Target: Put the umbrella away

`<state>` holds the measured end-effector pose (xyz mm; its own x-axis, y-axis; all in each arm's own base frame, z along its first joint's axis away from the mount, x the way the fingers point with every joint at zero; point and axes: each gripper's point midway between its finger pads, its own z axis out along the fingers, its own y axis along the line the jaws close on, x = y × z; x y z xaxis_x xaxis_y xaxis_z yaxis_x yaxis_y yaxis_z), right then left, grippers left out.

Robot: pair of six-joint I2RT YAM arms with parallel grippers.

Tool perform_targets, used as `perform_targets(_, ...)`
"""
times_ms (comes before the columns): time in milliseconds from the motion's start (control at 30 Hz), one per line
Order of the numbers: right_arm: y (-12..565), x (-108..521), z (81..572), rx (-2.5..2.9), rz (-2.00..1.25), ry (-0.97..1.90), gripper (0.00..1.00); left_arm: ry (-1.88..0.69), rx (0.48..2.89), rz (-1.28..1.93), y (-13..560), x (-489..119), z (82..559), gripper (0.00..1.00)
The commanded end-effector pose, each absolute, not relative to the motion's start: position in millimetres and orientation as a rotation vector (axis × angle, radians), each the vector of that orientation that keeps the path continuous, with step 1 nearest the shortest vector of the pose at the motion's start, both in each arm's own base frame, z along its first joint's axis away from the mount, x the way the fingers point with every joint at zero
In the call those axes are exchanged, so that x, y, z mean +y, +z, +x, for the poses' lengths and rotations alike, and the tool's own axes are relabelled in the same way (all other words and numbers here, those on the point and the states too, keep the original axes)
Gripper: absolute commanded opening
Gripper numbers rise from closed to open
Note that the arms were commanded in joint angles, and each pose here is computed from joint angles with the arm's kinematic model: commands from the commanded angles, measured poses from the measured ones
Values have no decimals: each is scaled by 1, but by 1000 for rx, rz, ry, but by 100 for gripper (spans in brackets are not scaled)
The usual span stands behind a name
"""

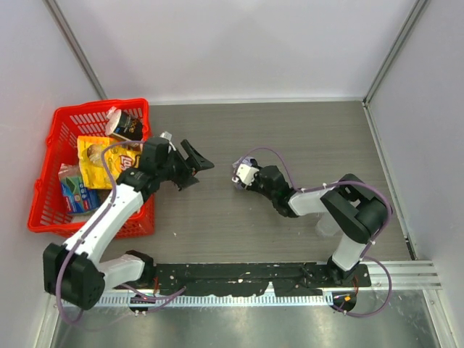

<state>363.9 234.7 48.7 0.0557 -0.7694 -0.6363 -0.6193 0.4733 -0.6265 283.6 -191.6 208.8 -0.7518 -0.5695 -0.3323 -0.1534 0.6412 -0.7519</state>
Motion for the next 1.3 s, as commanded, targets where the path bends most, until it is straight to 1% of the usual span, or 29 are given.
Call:
perform_targets(0,97,268,367,1498,-1060,3,1,-1147,2358,-745,192,-214,298,86)
perform_targets(133,104,274,361,1466,-1031,28,1,-1224,2402,-823,181,-233,321,89)
perform_targets(167,104,274,360,1464,-1026,26,1,-1228,2403,-823,179,-238,328,91)
perform_targets(233,108,276,360,1456,-1019,32,1,-1182,2403,-835,173,-240,341,97)
perform_targets(333,114,276,359,1444,-1008,39,1,-1148,2427,-889,154,-243,354,100)
perform_targets(467,119,278,360,1437,-1014,36,1,-1172,2466,-966,131,-257,358,99)
perform_targets(533,122,280,361,1430,-1018,37,1,-1133,2486,-1002,119,-262,358,98)
perform_targets(800,124,284,364,1425,-1031,35,1,-1172,2503,-957,110,-303,363,100)
perform_targets(1000,126,285,362,1425,-1028,46,1,-1173,2514,-1006,93,-317,362,99)
perform_targets(1033,127,285,362,1425,-1026,47,1,-1175,2510,-1012,91,-318,363,99)
perform_targets(1100,127,284,361,1424,-1024,48,1,-1157,2491,-1010,89,-316,368,94)
perform_targets(1167,129,284,360,1422,-1024,50,1,-1151,2458,-989,90,-315,373,85)
perform_targets(1233,130,285,359,1420,-1025,52,1,-1152,2441,-978,90,-314,377,78)
perform_targets(1267,133,285,360,1413,-1019,53,1,-1161,2442,-975,90,-315,377,73)
